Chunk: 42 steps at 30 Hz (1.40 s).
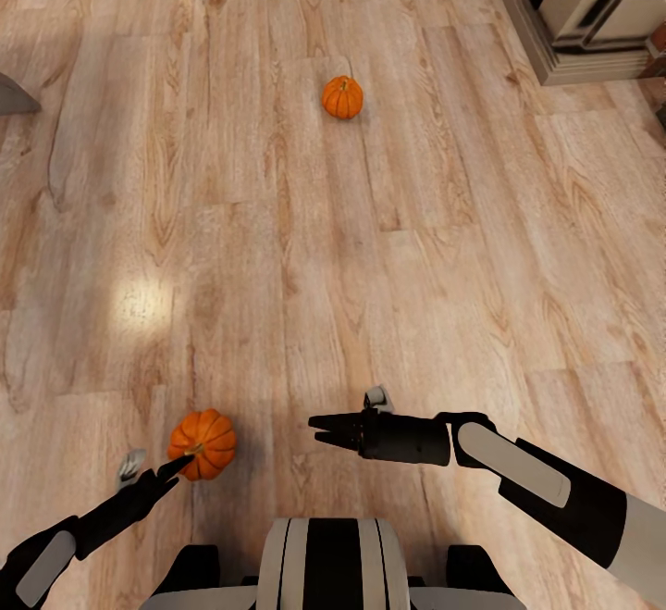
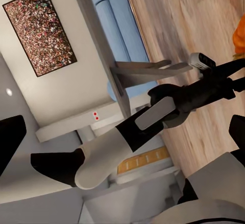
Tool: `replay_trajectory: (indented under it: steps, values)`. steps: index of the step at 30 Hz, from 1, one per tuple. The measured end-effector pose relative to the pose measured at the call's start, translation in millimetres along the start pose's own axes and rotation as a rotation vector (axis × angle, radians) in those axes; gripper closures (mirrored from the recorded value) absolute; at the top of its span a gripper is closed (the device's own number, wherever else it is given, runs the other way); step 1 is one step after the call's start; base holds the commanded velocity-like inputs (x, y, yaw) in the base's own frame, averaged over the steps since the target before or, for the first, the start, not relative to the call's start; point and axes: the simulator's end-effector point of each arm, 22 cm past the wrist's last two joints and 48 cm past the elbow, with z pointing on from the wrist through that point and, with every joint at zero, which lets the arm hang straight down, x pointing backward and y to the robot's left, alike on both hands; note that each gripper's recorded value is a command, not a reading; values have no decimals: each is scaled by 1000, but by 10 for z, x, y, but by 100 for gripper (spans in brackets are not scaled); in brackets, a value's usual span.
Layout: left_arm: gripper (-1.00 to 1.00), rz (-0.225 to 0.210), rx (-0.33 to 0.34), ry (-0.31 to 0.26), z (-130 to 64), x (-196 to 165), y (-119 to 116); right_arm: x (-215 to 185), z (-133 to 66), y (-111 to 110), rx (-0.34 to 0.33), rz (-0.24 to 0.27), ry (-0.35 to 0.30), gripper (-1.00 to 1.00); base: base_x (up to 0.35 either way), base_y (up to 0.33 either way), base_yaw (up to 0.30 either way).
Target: Place each of the two pumpkins and all three candles from the living room inside a cabinet in the living room (use any cabinet), then make sure every cabinet is closed, and position the cauldron so it is next to a table in the living room.
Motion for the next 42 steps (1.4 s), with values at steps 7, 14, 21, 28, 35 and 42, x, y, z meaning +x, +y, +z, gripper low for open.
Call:
replay_trajectory:
  steps: [7,14,21,28,35,42]
  values:
    - [-100,2,-1,4,1,13,3,1,0,-1,0,0,0,-100,0,-9,0]
    - [-100,3,-1,5,2,17,3,0,0,0,0,0,0,-100,0,-24,0]
    - [-100,8,32,9,2,27,-69,3,-1,-3,0,1,0,-100,0,-84,0]
    - [-100,8,31,9,2,28,-67,2,-3,-3,0,1,0,-100,0,-3,0]
    - [-100,13,31,5,4,7,-77,0,-2,-2,0,0,0,-100,0,0,0]
    - [-100,16,28,5,3,-3,-75,0,-2,-2,0,0,0,-100,0,0,0]
